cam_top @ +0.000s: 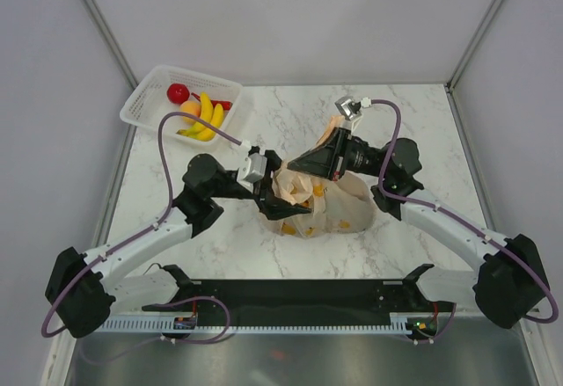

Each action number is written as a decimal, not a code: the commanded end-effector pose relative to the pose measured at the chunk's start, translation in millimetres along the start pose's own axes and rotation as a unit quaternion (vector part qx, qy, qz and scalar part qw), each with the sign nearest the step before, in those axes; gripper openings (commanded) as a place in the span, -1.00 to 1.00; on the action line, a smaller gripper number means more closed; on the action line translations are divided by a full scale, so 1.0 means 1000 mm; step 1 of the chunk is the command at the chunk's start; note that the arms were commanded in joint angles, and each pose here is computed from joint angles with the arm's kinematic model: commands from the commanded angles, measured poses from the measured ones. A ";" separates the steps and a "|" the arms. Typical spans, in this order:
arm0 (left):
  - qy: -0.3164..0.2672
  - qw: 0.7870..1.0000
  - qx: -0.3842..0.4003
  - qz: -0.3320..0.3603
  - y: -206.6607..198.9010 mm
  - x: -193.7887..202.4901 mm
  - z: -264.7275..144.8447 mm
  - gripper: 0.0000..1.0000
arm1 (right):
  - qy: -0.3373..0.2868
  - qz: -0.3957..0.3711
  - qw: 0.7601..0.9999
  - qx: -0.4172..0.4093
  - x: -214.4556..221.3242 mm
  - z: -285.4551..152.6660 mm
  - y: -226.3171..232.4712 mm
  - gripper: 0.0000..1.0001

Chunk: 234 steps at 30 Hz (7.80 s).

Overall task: Place the fake fruits into the plastic bag and tie a complex knot
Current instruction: Tie the plastic bag at the center of the board.

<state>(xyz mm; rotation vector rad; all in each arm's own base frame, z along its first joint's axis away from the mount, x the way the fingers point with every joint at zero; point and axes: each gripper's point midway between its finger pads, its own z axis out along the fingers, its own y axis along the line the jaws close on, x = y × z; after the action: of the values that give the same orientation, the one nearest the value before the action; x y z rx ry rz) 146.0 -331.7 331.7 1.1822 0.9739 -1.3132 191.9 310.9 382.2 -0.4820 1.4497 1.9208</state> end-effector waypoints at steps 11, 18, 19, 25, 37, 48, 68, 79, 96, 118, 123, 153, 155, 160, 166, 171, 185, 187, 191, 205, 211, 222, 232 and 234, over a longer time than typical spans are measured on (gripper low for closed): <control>-0.004 0.990 0.129 0.066 -0.075 -0.014 -0.029 -0.39 | -0.004 -0.043 0.999 -0.032 -0.017 0.005 0.007 -1.00; 0.005 0.992 0.120 0.041 -0.058 -0.009 -0.018 -0.71 | 0.001 -0.042 0.999 -0.032 -0.005 0.007 0.005 -1.00; 0.005 0.991 0.126 0.040 -0.060 -0.009 -0.018 -0.83 | 0.003 -0.042 0.999 -0.032 -0.003 0.007 0.004 -1.00; 0.002 0.988 0.144 0.047 -0.074 -0.014 -0.025 -0.95 | 0.008 -0.051 0.999 -0.007 -0.003 0.009 -0.009 -1.00; 0.117 0.990 0.064 -0.044 -0.067 0.049 -0.047 -0.95 | -0.005 -0.168 0.975 0.147 -0.013 -0.010 -0.055 -1.00; 0.153 0.966 -0.159 -0.136 -0.005 0.088 -0.056 -0.95 | -0.064 -0.163 0.949 0.263 0.026 -0.039 -0.112 -1.00; 0.183 0.946 -0.122 -0.236 -0.035 0.106 -0.055 -0.81 | -0.107 -0.227 0.919 0.303 0.012 -0.033 -0.104 -1.00; 0.211 0.928 -0.194 -0.238 -0.032 0.115 -0.080 -0.67 | -0.111 -0.239 0.912 0.314 0.031 -0.027 -0.110 -1.00; 0.147 0.946 -0.217 -0.189 -0.013 0.097 -0.072 0.32 | -0.142 -0.221 0.919 0.295 0.032 -0.018 -0.092 -1.00; 0.126 0.934 -0.321 -0.095 0.028 0.096 -0.055 0.35 | -0.175 -0.211 0.904 0.328 0.033 -0.018 -0.088 -1.00; 0.154 0.916 -0.365 -0.061 0.036 0.101 -0.044 0.26 | -0.187 -0.207 0.897 0.342 0.030 -0.024 -0.091 -1.00; 0.125 0.884 -0.449 -0.046 0.057 0.081 -0.045 0.15 | -0.190 -0.210 0.881 0.380 0.028 -0.035 -0.101 -1.00; 0.122 0.879 -0.459 -0.042 0.061 0.081 -0.044 0.12 | -0.191 -0.210 0.879 0.384 0.027 -0.037 -0.103 -1.00; 0.122 0.853 -0.507 -0.032 0.075 0.083 -0.050 -0.04 | -0.196 -0.206 0.871 0.400 0.027 -0.041 -0.108 -1.00; 0.139 0.823 -0.551 -0.023 0.081 0.090 -0.068 -0.47 | -0.217 -0.213 0.839 0.451 0.019 -0.061 -0.118 -1.00; 0.147 0.831 -0.536 -0.021 0.073 0.089 -0.073 -0.90 | -0.215 -0.223 0.830 0.464 0.019 -0.065 -0.123 -1.00; 0.193 0.854 -0.484 -0.007 0.045 0.109 -0.095 -0.95 | -0.186 -0.242 0.827 0.472 0.016 -0.052 -0.125 -1.00; 0.207 0.841 -0.499 -0.003 0.047 0.111 -0.104 -0.95 | -0.193 -0.259 0.808 0.492 0.016 -0.054 -0.122 -1.00; 0.224 0.827 -0.515 0.011 0.055 0.108 -0.105 -0.95 | -0.207 -0.292 0.781 0.512 0.016 -0.051 -0.115 -1.00; 0.217 0.847 -0.481 0.069 0.090 0.066 -0.089 -0.95 | -0.279 -0.292 0.662 0.631 -0.002 -0.086 -0.101 -1.00; 0.240 0.839 -0.487 0.040 0.089 0.114 -0.094 -0.85 | -0.262 -0.289 0.663 0.639 0.024 -0.097 -0.128 -1.00; 0.199 0.808 -0.551 0.062 0.103 0.116 -0.098 -0.24 | -0.276 -0.261 0.692 0.615 0.028 -0.099 -0.126 -1.00; 0.170 0.820 -0.542 0.069 0.101 0.118 -0.074 -0.12 | -0.280 -0.246 0.710 0.598 0.026 -0.087 -0.121 -1.00; 0.164 0.822 -0.542 0.059 0.099 0.118 -0.071 -0.12 | -0.281 -0.245 0.709 0.599 0.025 -0.088 -0.122 -1.00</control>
<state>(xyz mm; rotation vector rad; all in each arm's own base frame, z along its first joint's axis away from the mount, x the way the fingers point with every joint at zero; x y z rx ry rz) 250.6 -301.2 201.4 0.6164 1.5817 -0.3135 250.1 262.6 237.4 0.2449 1.5863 0.3384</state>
